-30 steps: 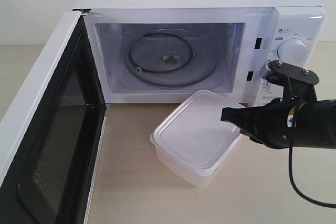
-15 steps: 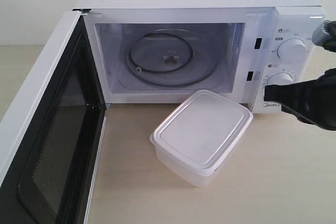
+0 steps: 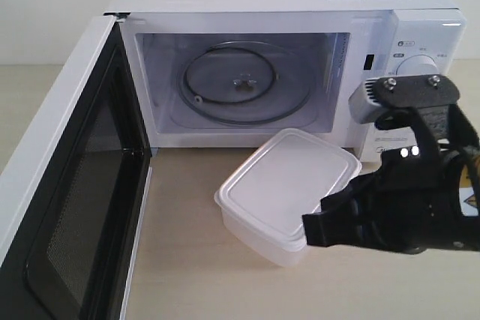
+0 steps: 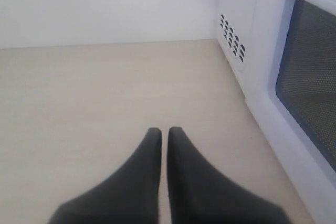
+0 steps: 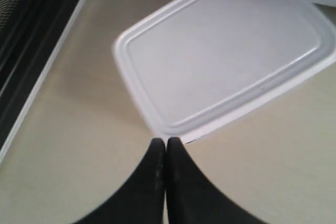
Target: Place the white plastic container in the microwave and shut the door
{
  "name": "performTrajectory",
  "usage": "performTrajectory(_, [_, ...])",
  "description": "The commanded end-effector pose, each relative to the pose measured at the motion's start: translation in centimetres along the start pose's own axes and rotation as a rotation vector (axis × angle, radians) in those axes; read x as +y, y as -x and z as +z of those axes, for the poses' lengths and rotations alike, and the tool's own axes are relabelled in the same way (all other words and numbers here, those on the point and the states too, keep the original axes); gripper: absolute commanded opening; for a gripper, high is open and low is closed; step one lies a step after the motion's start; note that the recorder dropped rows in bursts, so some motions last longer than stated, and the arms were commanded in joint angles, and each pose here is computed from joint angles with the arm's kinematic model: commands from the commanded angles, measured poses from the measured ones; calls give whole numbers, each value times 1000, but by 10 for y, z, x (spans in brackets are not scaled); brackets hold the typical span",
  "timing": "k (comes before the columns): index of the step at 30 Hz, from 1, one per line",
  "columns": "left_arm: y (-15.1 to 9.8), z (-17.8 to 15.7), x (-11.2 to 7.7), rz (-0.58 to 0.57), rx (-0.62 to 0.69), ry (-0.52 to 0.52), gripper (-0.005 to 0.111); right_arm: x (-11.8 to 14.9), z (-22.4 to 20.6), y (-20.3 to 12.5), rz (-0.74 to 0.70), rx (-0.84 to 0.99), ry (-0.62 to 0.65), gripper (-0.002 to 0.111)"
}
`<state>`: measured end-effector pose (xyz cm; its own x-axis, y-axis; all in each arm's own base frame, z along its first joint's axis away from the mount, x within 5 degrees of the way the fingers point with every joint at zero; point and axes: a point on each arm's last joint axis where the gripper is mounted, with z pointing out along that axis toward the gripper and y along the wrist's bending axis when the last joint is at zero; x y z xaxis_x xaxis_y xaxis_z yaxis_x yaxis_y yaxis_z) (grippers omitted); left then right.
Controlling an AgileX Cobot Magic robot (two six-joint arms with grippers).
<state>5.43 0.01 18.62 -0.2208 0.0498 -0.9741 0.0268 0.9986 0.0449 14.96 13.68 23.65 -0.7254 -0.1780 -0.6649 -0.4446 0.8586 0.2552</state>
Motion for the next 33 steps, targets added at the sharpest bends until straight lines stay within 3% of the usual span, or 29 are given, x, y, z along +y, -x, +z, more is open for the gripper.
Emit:
performTrajectory(1, [-1,0,0,-7,3,3,4,22,-3,-6,50,18,110,0])
performTrajectory(8, [-1,0,0,-7,3,3,4,44,-6,-15,101,65,220,0])
performTrajectory(11, [-1,0,0,-7,3,3,4,61,-11,-20,-216,35,364,0])
performTrajectory(13, [-1,0,0,-7,3,3,4,70,-15,-18,-258,-19,458,0])
performTrajectory(14, [-1,0,0,-7,3,3,4,72,-15,-16,-231,-32,476,0])
performTrajectory(15, [-1,0,0,-7,3,3,4,75,-16,-13,-83,-45,515,0])
performTrajectory(17, [-1,0,0,-7,3,3,4,75,-15,-13,29,-59,549,0])
performTrajectory(21, [-1,0,0,-7,3,3,4,77,-14,-15,73,-37,575,0])
performTrajectory(26, [-1,0,0,-7,3,3,4,57,-6,-5,224,-108,384,0])
performTrajectory(33, [-1,0,0,-7,3,3,4,25,-1,13,369,-88,455,0])
